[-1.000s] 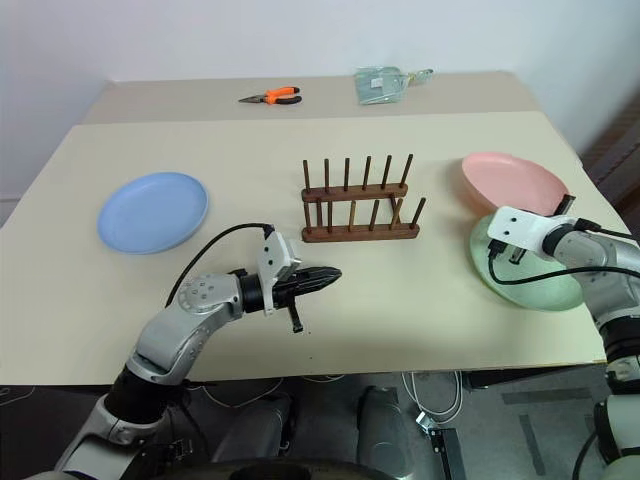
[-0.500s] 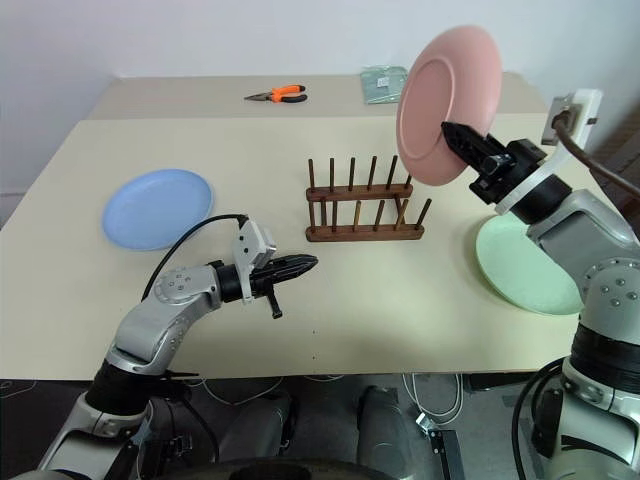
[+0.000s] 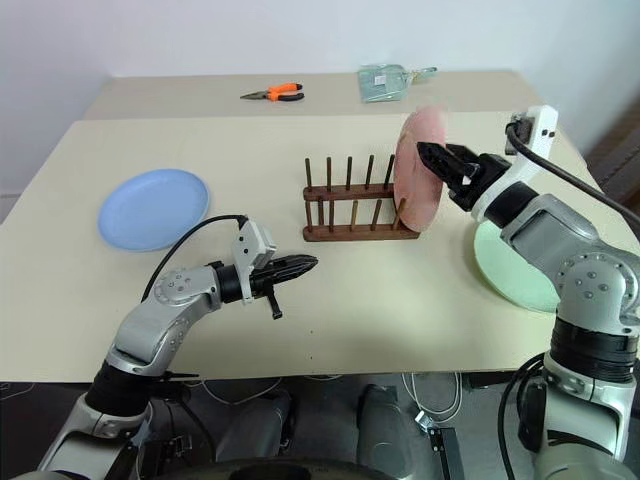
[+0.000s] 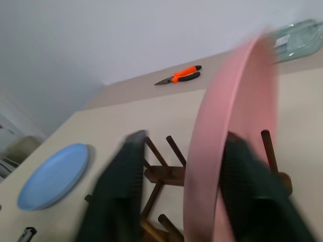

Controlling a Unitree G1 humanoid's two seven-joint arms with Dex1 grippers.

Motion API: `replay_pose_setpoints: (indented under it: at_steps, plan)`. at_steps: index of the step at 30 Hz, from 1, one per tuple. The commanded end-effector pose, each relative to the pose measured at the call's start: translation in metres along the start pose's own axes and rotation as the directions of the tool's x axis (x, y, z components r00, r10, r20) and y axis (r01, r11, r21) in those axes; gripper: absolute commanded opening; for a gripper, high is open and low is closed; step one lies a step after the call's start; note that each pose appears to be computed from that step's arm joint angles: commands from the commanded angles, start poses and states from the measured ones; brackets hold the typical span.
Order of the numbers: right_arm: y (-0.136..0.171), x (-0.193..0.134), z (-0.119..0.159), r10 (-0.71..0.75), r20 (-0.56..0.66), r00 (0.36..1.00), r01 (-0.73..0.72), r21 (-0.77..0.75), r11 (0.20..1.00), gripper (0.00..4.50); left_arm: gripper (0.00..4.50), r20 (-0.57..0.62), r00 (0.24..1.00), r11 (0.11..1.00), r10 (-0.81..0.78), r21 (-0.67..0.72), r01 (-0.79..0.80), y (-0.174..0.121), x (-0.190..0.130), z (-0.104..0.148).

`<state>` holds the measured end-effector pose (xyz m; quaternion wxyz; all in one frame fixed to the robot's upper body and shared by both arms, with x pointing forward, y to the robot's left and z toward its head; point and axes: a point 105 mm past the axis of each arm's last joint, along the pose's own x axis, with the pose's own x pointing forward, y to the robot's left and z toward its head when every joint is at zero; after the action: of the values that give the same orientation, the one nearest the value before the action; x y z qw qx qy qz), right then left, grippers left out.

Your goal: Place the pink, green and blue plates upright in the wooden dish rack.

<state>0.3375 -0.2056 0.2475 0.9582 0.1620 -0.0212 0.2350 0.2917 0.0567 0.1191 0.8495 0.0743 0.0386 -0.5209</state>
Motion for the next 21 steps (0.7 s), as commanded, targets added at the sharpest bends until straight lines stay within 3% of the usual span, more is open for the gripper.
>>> replay_pose_setpoints:
  at_steps: [1,4,6,9,12,17,21]
  plan:
    - [-0.02,-0.018,0.054,-0.106,0.222,0.969,0.146,-0.174,0.974,3.58,0.0,0.036,0.999,0.999,-0.018,0.036,0.016,-0.005,0.0,0.009]
    - [-0.064,-0.046,0.064,-0.279,0.252,0.927,0.329,-0.182,0.927,3.58,0.0,0.03,0.999,0.999,-0.036,0.038,0.035,-0.008,0.003,0.008]
    - [-0.081,-0.064,0.039,-0.351,0.104,0.931,0.365,-0.336,0.868,3.58,0.0,0.026,0.998,0.998,-0.057,0.041,0.056,-0.011,0.005,0.007]
    - [-0.072,-0.077,-0.011,-0.328,-0.162,0.931,0.201,-0.523,0.828,3.58,0.0,0.024,0.997,0.996,-0.076,0.042,0.075,-0.012,0.007,0.007]
    - [-0.06,-0.087,-0.056,-0.286,-0.349,0.892,0.063,-0.531,0.845,3.58,0.0,0.021,0.996,0.995,-0.091,0.047,0.09,-0.013,0.009,0.007]
    - [-0.078,-0.1,-0.096,-0.413,-0.454,0.789,0.098,-0.572,0.815,3.58,0.0,0.018,0.994,0.993,-0.104,0.053,0.103,-0.014,0.01,0.007]
    - [-0.091,-0.104,-0.108,-0.477,-0.467,0.744,0.118,-0.611,0.783,2.31,0.0,0.018,0.994,0.993,-0.107,0.055,0.106,-0.014,0.011,0.008]
